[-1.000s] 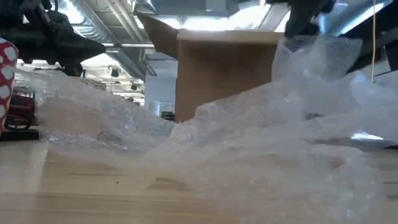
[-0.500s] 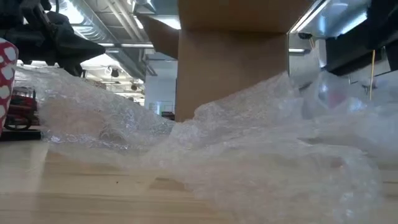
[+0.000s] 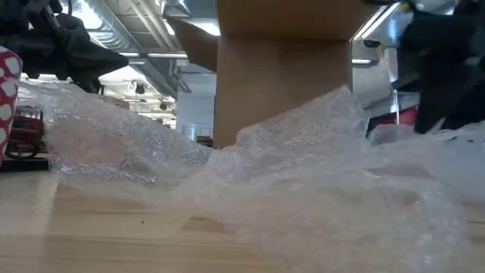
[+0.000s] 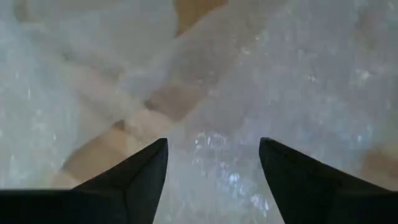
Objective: Wrap mug
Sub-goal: Prepare the right bubble wrap on the table
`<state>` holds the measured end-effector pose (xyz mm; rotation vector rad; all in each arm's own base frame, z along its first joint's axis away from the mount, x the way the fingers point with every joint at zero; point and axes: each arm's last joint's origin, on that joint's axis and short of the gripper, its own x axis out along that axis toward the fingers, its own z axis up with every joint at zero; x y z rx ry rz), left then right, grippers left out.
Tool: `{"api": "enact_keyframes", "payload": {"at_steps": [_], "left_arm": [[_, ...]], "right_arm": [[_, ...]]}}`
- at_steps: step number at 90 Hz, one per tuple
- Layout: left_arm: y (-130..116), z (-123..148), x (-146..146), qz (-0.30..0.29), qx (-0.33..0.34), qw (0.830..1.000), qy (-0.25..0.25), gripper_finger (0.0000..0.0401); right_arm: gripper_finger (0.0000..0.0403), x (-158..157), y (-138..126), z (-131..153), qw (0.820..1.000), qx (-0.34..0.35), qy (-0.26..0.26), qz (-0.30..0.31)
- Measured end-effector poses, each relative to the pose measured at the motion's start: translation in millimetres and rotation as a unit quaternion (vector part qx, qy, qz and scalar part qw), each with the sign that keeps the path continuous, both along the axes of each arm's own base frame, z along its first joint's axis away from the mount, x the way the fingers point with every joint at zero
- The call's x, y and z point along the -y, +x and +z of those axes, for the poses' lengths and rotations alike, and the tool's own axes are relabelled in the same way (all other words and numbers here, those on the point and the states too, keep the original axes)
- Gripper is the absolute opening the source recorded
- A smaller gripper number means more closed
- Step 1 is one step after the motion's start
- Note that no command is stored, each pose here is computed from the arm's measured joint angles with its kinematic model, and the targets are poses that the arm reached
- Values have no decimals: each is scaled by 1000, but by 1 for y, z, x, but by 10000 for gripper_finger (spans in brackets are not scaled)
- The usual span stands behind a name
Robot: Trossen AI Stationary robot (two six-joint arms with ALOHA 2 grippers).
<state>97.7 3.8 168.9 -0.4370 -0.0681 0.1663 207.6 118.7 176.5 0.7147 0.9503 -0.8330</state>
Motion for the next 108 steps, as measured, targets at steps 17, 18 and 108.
{"api": "enact_keyframes", "payload": {"at_steps": [17,18,108], "left_arm": [[0,0,0,0,-3,1000,6,0],[0,0,0,0,-3,1000,6,0],[48,108,21,-26,-119,977,177,0]], "right_arm": [[232,7,13,-14,1000,-26,-1,8],[232,7,14,-14,1000,-24,1,10],[3,2,24,-21,989,-86,-24,118]]}}
